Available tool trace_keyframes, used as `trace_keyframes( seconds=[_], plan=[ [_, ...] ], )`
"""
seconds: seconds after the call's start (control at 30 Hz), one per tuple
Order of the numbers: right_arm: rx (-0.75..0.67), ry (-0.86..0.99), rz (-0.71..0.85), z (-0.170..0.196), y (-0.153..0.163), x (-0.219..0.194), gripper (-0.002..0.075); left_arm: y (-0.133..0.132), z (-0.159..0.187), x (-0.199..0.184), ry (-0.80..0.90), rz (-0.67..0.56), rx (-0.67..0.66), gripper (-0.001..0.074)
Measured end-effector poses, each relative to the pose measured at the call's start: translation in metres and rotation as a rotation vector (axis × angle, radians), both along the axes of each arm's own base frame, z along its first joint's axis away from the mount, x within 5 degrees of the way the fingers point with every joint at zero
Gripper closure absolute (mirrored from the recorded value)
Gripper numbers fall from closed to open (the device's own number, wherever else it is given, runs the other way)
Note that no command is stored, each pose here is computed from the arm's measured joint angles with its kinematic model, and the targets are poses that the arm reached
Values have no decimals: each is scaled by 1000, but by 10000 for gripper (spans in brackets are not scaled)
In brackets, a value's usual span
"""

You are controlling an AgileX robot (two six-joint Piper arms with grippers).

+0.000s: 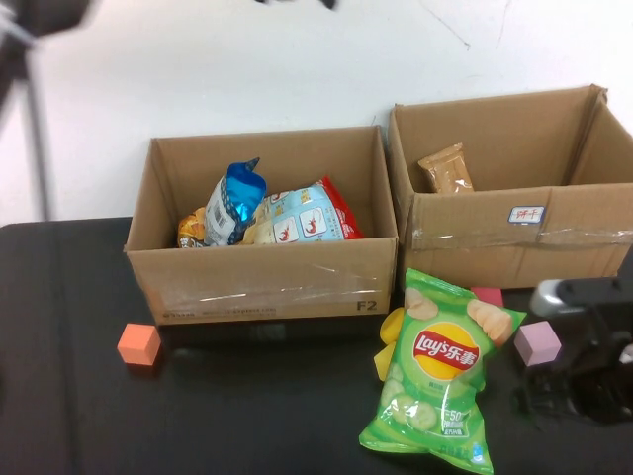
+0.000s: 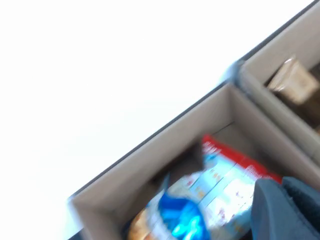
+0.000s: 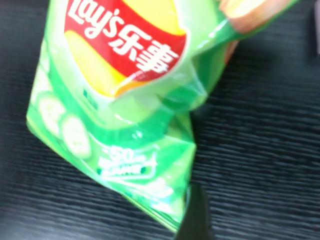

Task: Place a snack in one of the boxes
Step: Pick up the potato chip

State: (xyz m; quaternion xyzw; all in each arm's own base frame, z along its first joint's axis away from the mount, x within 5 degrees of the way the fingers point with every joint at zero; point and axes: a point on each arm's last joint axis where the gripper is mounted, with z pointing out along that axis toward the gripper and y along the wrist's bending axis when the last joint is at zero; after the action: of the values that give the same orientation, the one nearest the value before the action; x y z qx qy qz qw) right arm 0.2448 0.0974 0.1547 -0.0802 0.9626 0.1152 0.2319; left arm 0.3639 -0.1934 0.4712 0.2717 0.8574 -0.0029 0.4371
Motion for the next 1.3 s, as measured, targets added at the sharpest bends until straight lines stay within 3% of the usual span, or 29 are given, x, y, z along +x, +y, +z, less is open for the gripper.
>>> trace_keyframes(
  seconds=[0.27, 0.5, 0.77, 1.1, 1.2, 1.3],
  plan=[
    [132, 29, -54, 15, 18, 27, 202, 35, 11, -45, 30, 41, 112, 736],
    [190, 15, -178, 5, 21, 42, 202, 48, -43, -81, 212, 15, 127, 736],
    [224, 88, -256, -20, 31, 66, 202, 69, -93, -127, 241, -9, 73, 736],
    [263, 165, -275, -45, 45, 92, 212, 85, -110, -156, 275, -6, 79, 736],
    [258, 183, -282, -53, 46, 94, 302, 88, -105, -162, 255, -7, 66, 736],
    [262, 191, -265, -52, 48, 94, 493, 91, -98, -168, 227, -10, 52, 736]
  ],
)
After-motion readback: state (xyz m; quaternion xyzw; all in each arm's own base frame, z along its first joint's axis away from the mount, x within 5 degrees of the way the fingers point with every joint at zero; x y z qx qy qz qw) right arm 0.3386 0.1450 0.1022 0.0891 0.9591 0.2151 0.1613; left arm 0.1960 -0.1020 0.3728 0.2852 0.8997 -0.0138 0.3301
